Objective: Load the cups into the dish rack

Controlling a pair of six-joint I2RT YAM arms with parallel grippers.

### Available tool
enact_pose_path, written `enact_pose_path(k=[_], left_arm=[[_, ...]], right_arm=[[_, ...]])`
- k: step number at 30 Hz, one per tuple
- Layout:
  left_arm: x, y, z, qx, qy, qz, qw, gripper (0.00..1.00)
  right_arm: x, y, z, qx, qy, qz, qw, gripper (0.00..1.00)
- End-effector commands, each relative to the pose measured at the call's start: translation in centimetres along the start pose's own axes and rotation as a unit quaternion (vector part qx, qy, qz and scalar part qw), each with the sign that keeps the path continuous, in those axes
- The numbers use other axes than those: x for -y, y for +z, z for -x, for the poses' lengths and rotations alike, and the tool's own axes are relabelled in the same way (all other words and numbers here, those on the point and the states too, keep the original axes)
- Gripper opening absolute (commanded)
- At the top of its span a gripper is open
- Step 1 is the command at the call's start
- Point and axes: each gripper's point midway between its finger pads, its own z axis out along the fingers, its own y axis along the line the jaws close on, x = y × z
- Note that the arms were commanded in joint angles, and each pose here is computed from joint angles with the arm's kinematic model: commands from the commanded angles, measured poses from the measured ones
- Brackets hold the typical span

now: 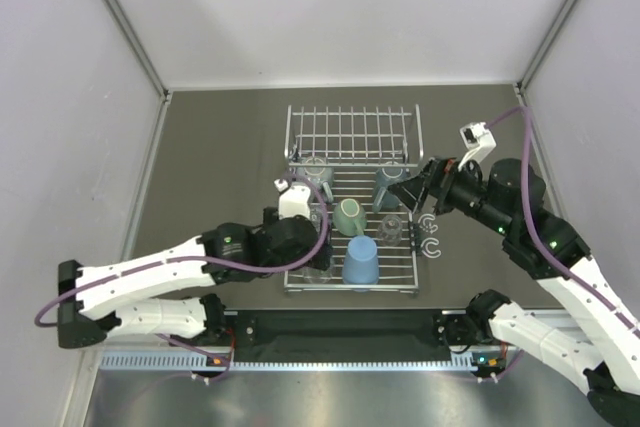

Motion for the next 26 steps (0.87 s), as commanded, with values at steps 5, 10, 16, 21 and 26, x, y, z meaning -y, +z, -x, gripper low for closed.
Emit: enact_pose_path(k=[5,10,16,21,26], left_arm=[[1.4,-5.8,5.1,0.122,-0.086,-0.149,0.978,0.98],[1.3,-6.2,6.9,0.161,-0.114,-0.193,0.961,0.98],[-0.3,-3.0,9.0,0.146,-0.148,-0.234,0.95,0.98],[-1.8,-5.8,13.1,0.231,-0.156,-0.259,0.925,0.99],[-0.9,-10.7,12.1,0.302,-0.191,-0.386,0.851,0.99]], right_arm=[[5.7,-0.8,-2.3,0.005,0.019,-0.129,0.992,1.0],[9.9,-2.7,-4.8,0.008,0.049,-0.22,0.974,0.99],[12.0,-4.6,-6.7,0.043,0.092,-0.241,0.965,1.0],[13.7,-5.8,-8.7,0.095,0.153,-0.233,0.956,1.0],[12.6,-7.1,-8.8,0.139,0.148,-0.161,0.966,1.0]])
